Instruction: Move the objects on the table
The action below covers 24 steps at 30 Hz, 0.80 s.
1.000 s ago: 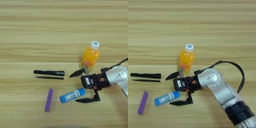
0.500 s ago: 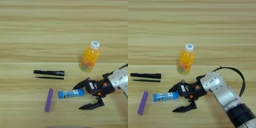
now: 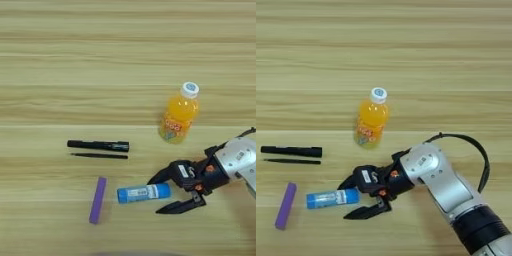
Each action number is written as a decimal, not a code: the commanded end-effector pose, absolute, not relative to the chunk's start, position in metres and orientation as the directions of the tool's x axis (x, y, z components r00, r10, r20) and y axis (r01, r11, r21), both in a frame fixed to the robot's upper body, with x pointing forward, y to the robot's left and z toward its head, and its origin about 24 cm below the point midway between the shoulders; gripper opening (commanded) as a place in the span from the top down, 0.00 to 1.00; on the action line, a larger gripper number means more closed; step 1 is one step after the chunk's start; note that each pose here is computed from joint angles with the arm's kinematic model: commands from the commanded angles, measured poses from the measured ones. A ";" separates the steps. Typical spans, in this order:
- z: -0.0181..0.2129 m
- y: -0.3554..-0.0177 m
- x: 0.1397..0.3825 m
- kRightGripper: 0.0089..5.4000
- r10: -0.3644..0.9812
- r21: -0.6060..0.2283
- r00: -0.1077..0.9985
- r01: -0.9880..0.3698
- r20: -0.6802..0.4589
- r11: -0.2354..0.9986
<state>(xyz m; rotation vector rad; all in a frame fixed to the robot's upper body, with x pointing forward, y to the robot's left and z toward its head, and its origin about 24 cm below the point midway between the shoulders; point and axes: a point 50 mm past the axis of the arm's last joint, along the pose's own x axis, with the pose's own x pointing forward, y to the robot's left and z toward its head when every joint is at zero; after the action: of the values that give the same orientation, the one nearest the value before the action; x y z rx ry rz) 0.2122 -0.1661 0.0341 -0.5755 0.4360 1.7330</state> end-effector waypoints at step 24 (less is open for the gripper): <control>0.040 -0.185 0.228 0.74 0.810 -0.080 -0.004 -0.995 -0.587 -0.064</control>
<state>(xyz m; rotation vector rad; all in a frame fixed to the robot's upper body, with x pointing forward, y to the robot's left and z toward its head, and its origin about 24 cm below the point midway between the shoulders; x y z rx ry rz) 0.2176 -0.1717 0.0326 -0.5245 0.4211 1.6563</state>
